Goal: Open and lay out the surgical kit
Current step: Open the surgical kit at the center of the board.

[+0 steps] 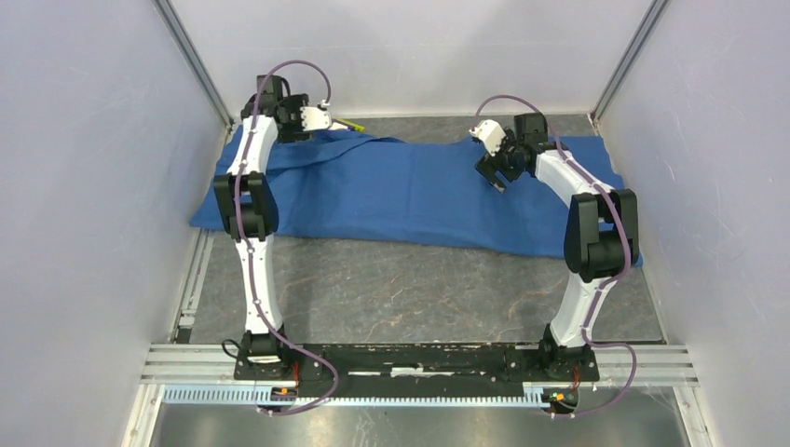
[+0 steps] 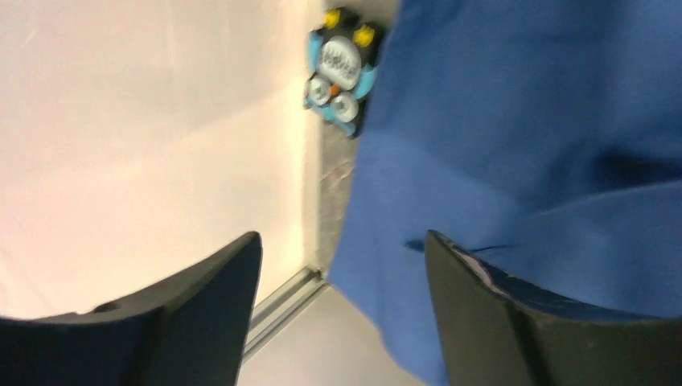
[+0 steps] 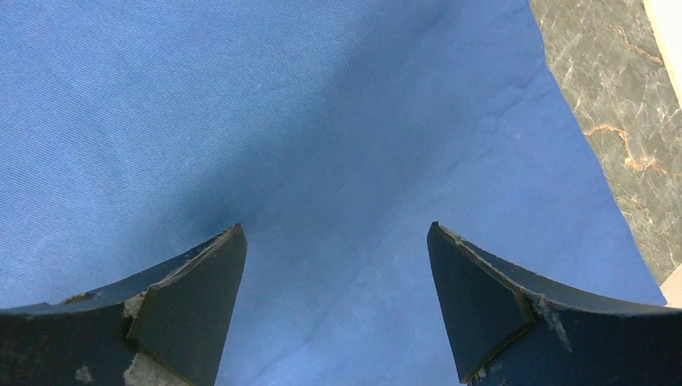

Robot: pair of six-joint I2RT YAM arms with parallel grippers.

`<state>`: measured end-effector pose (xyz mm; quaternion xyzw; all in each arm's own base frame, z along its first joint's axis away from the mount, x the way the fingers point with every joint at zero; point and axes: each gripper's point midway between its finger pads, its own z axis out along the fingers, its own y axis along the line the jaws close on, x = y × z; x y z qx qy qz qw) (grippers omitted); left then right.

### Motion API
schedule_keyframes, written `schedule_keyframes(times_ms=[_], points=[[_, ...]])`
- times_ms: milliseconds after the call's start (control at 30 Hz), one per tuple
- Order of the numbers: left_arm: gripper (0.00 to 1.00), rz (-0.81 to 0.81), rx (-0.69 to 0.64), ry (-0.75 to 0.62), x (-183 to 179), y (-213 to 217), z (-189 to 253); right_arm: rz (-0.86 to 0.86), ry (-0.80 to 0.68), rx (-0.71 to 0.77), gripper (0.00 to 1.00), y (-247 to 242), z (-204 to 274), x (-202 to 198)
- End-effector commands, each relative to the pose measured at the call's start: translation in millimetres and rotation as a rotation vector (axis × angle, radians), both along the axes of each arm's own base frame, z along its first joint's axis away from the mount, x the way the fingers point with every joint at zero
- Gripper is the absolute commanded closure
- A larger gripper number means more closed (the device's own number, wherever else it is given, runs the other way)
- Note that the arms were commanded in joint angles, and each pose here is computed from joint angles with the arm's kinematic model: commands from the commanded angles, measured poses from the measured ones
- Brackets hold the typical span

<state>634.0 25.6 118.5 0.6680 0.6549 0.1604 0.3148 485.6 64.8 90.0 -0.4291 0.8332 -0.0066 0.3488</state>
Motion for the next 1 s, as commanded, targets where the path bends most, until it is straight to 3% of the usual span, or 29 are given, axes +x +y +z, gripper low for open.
schedule_keyframes(times_ms=[0,167,400,567,733,867,967], points=[[0.1,0.148,0.033,-0.218,40.5,39.7,23.2,-0.016,-0.021,-0.016,0.09,-3.3,4.9,9.0],[0.04,0.175,0.027,-0.246,37.8,42.3,27.2,-0.028,-0.016,-0.015,0.09,-4.1,3.7,11.6],[0.0,0.204,-0.114,-0.229,9.3,25.3,68.4,0.102,-0.002,0.088,0.08,25.5,26.4,3.0],[0.0,0.273,-0.38,-0.069,-35.3,-19.0,93.1,0.113,-0.075,0.142,0.06,51.3,54.7,10.0],[0.0,0.331,-0.465,0.073,-69.2,-100.2,72.7,-0.012,-0.178,0.252,0.06,78.4,88.7,57.8],[0.0,0.498,-0.665,0.128,-57.8,-149.2,66.8,-0.107,-0.221,0.402,0.07,95.8,113.3,98.6],[0.0,0.671,-0.909,0.174,-35.1,-169.4,72.8,-0.174,-0.235,0.468,0.07,103.7,114.5,115.6]])
